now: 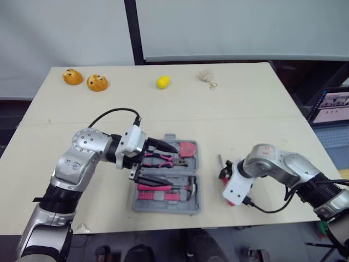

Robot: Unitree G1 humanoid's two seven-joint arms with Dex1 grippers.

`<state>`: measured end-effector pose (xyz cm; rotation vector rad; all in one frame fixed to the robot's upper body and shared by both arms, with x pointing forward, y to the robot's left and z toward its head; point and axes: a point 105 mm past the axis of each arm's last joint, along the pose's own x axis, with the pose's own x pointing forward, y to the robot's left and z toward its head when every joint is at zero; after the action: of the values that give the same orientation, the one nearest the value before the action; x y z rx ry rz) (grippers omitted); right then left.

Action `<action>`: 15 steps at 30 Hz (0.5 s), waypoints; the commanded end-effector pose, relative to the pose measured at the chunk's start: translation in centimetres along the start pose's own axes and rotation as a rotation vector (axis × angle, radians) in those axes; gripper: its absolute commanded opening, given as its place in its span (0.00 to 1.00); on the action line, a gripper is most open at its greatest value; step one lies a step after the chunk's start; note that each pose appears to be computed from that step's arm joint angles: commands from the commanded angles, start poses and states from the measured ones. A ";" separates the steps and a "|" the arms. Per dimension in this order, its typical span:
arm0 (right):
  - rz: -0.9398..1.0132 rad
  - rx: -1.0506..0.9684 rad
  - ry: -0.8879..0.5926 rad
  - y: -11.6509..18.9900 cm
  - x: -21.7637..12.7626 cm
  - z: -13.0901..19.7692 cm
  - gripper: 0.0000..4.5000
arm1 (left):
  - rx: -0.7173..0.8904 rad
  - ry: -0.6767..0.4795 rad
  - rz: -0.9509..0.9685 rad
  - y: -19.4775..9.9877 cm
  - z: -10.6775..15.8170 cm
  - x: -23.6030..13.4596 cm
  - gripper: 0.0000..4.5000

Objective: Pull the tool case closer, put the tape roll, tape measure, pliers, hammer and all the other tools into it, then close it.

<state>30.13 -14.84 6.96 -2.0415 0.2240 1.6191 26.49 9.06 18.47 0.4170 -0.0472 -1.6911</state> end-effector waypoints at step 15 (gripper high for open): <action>0.020 0.246 -0.075 1.2 -0.8 1.6 0.11 | 0.027 -0.011 0.022 0.2 0.2 0.0 1.00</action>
<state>28.61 -14.77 6.56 -1.8579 0.3361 1.6035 26.64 8.90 18.44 0.4115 -0.0585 -1.6791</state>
